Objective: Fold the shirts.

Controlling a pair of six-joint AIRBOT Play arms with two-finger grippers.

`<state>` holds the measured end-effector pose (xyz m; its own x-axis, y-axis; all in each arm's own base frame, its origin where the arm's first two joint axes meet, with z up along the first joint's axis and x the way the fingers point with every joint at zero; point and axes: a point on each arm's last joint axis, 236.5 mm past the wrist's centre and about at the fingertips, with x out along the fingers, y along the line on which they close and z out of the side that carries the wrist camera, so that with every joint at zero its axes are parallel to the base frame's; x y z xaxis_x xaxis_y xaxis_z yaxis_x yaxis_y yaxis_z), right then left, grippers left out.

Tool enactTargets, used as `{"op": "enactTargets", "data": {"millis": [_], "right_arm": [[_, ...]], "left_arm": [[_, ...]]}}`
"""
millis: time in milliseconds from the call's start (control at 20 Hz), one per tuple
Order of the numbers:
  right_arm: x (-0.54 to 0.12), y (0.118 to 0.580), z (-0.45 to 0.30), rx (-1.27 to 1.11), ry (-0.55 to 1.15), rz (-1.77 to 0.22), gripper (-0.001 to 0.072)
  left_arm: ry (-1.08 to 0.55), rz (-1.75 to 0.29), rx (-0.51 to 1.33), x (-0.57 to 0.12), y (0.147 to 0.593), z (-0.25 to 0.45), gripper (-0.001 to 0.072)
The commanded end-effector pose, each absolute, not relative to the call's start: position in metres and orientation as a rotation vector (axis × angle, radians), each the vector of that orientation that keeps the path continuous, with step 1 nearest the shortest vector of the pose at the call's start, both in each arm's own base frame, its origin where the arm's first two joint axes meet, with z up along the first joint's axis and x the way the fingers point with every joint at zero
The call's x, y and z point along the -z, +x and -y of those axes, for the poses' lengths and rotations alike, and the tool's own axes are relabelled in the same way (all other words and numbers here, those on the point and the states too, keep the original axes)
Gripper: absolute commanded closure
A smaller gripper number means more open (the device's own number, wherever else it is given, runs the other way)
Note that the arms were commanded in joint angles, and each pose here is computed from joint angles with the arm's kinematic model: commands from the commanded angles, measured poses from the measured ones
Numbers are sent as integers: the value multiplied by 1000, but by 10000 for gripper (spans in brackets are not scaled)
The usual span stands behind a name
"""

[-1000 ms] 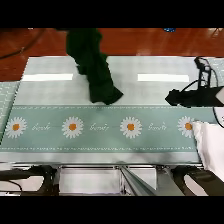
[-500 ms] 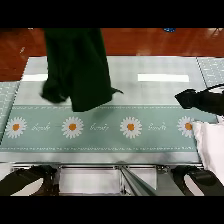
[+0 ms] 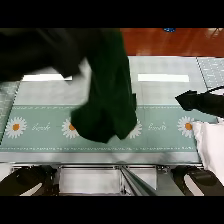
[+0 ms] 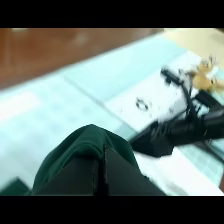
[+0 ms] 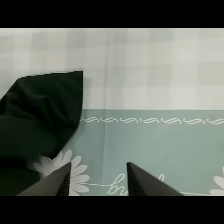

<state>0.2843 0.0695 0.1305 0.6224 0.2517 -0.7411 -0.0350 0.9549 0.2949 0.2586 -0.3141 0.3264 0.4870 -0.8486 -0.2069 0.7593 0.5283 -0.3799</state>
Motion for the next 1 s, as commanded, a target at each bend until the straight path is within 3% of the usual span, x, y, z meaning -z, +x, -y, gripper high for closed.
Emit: {"op": "enactTargets", "data": {"millis": [0, 250, 300, 350, 500, 700, 800, 950], "right_arm": [[-130, 284, -69, -161, 275, -889, 305], [-129, 286, -68, -160, 256, -886, 305], [-127, 290, -68, -161, 254, -886, 304], [-124, 293, -68, -159, 255, -896, 304], [-109, 310, -52, -107, 207, -912, 303], [-113, 316, 51, 173, 203, -914, 304], [-100, 293, 100, 313, 289, -955, 305], [-43, 278, 90, 288, 574, -998, 305]], "left_arm": [[-313, -670, 969, -197, 245, 342, 691], [-261, -1026, 901, -53, 229, 363, 686], [-251, -1101, 894, -32, 223, 366, 552], [-236, -1185, 895, -14, 213, 367, 211], [-167, -1376, 924, -5, 202, 342, 201], [-171, -1268, 759, -58, 262, 241, 201], [-210, -1231, 584, -63, 276, 172, 201], [-483, -1354, 400, -11, 248, 127, 201]]}}
